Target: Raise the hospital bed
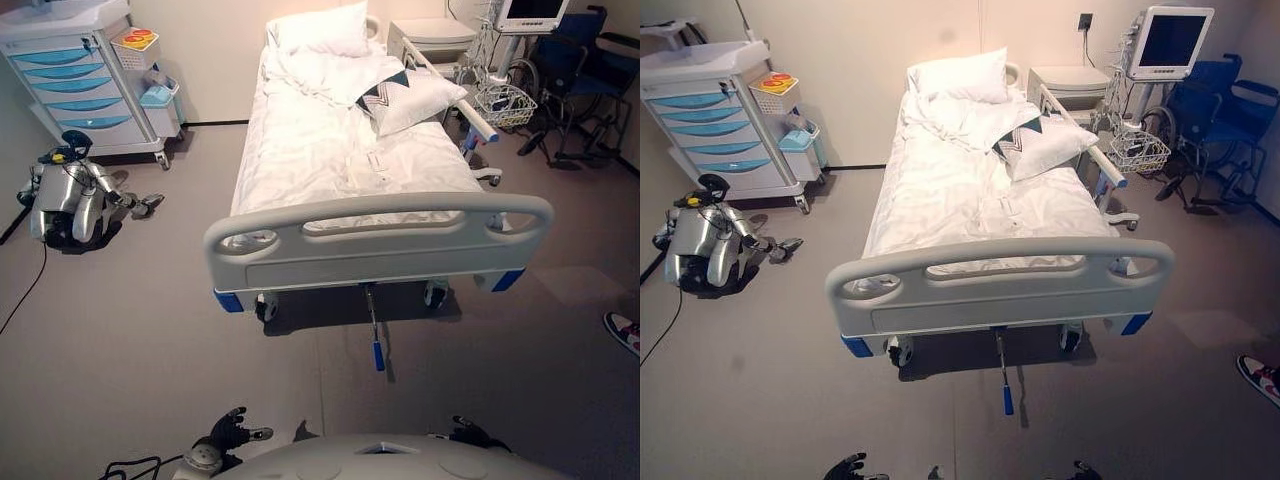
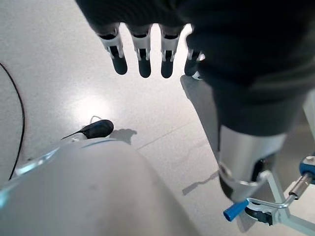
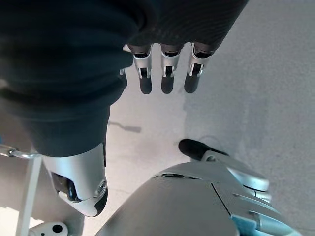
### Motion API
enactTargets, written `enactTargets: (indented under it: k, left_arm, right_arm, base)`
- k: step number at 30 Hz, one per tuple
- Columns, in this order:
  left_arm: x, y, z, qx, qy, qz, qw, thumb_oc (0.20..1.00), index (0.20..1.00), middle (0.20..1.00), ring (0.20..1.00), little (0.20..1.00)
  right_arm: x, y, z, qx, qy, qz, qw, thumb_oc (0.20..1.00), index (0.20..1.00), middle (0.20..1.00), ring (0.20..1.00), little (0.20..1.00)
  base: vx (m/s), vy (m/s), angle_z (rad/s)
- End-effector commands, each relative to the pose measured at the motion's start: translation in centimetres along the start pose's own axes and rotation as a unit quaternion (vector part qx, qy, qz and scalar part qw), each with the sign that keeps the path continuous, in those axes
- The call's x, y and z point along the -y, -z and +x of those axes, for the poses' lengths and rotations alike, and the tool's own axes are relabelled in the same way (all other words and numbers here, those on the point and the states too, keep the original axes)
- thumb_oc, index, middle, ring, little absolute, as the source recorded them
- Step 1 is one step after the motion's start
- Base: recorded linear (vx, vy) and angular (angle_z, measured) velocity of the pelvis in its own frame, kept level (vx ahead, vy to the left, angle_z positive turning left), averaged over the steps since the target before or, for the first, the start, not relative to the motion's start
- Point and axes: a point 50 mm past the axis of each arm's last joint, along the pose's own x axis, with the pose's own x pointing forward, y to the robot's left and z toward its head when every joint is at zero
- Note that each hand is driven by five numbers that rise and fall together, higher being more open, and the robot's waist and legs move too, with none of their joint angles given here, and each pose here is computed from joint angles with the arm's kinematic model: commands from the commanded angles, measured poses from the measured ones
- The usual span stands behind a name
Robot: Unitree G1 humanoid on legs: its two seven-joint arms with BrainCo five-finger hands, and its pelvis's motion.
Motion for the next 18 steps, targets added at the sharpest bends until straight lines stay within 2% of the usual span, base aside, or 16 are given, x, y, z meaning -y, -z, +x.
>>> enactTargets:
  k: [1,11,15,18]
  left_arm:
    - [-1.1,-2.6,0.6,0.035,-0.02,-0.005,0.999,1.0,1.0,1.0,1.0,1.0]
    - [-3.4,-10.3,0.3,0.178,-0.069,-0.07,0.979,1.0,1.0,1.0,1.0,1.0]
    - [-4.9,-16.2,-1.5,0.292,-0.081,-0.089,0.949,1.0,1.0,1.0,1.0,1.0]
    - [-5.8,-19.0,-3.1,0.351,-0.088,-0.104,0.926,1.0,1.0,1.0,1.0,1.0]
  right_arm:
    - [1.1,-4.3,0.5,0.054,0.017,0.01,0.998,1.0,1.0,1.0,1.0,1.0]
    - [3.0,-14.8,-1.0,0.233,0.053,0.075,0.968,1.0,1.0,1.0,1.0,1.0]
    - [3.4,-21.3,-3.7,0.352,0.048,0.105,0.929,1.0,1.0,1.0,1.0,1.0]
    - [3.5,-24.3,-5.6,0.407,0.041,0.116,0.905,1.0,1.0,1.0,1.0,1.0]
  base:
    - [-0.15,-0.001,-0.01]
    - [-0.16,-0.014,-0.03]
    - [-0.16,-0.031,-0.11]
    - [-0.13,-0.032,-0.05]
